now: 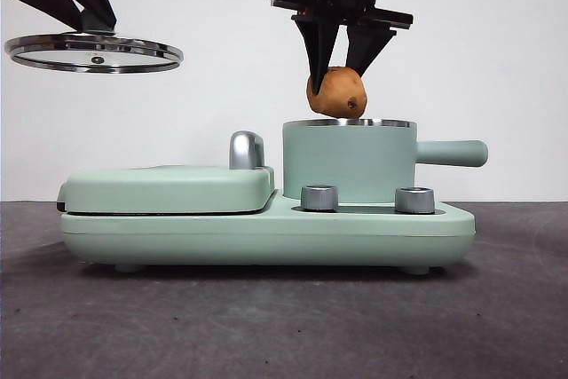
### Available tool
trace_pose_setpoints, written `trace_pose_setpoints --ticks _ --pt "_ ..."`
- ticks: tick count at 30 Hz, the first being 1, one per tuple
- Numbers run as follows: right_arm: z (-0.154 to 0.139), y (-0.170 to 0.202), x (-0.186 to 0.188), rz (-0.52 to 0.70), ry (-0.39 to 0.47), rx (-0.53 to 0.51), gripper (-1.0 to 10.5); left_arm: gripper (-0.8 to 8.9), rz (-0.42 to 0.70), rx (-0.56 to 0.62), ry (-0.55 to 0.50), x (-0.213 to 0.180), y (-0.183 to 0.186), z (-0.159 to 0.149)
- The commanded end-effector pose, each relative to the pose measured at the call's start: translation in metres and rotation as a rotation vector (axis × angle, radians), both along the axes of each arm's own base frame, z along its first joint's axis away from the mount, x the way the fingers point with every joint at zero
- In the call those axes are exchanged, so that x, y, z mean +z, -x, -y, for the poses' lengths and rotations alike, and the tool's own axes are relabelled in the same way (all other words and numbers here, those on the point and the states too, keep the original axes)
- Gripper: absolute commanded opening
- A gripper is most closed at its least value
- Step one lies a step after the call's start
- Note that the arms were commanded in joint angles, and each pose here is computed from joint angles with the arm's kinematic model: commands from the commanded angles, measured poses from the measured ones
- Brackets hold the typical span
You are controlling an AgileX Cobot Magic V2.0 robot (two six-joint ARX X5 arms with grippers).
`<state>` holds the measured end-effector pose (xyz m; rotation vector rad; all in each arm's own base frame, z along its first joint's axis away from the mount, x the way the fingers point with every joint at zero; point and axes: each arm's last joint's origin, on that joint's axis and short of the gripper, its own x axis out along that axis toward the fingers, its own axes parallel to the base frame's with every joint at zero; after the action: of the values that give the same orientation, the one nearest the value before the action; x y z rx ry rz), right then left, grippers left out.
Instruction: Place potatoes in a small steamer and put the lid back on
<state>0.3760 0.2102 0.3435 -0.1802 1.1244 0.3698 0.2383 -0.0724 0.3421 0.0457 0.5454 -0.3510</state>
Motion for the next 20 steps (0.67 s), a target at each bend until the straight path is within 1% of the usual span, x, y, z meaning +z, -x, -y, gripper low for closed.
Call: trace_pose_setpoints --ticks 1,9,12,13,14,16,17,18,19,20 --pt "0.003 -0.014 -0.01 -0.027 -0.014 0.004 0.1 0.05 0.049 -0.006 0.012 0.009 0.0 0.001" --pt "0.003 -0.031 -0.042 -0.105 0.015 -0.005 0.1 0.05 0.049 -0.006 0.012 0.009 0.0 0.001" --pt "0.001 -0.033 -0.046 -0.107 0.02 0.006 0.1 0.05 0.048 -0.006 0.012 0.009 0.0 0.001" --pt "0.001 -0.033 -0.046 -0.101 0.017 0.007 0.3 0.05 0.048 -0.006 0.012 0.009 0.0 0.001" --pt "-0.001 -0.033 -0.045 -0.096 0.012 0.011 0.9 0.05 0.047 -0.009 0.013 0.009 0.0 0.001" --pt "-0.002 -0.033 -0.043 -0.089 0.007 0.009 3.0 0.05 0.047 -0.019 0.02 0.009 0.0 0.001" --pt "-0.002 -0.032 -0.041 -0.088 0.007 0.008 4.4 0.05 0.047 -0.026 0.024 0.009 0.0 0.001" --pt "-0.001 -0.032 -0.039 -0.084 0.006 0.008 5.1 0.05 0.046 -0.029 0.025 0.009 0.0 0.001" --pt "-0.001 -0.031 -0.037 -0.08 0.007 0.007 5.4 0.05 0.046 -0.029 0.025 0.009 0.0 0.001" --pt "0.001 -0.03 -0.031 -0.072 0.01 0.001 5.5 0.05 0.046 -0.028 0.025 0.009 0.0 0.001"
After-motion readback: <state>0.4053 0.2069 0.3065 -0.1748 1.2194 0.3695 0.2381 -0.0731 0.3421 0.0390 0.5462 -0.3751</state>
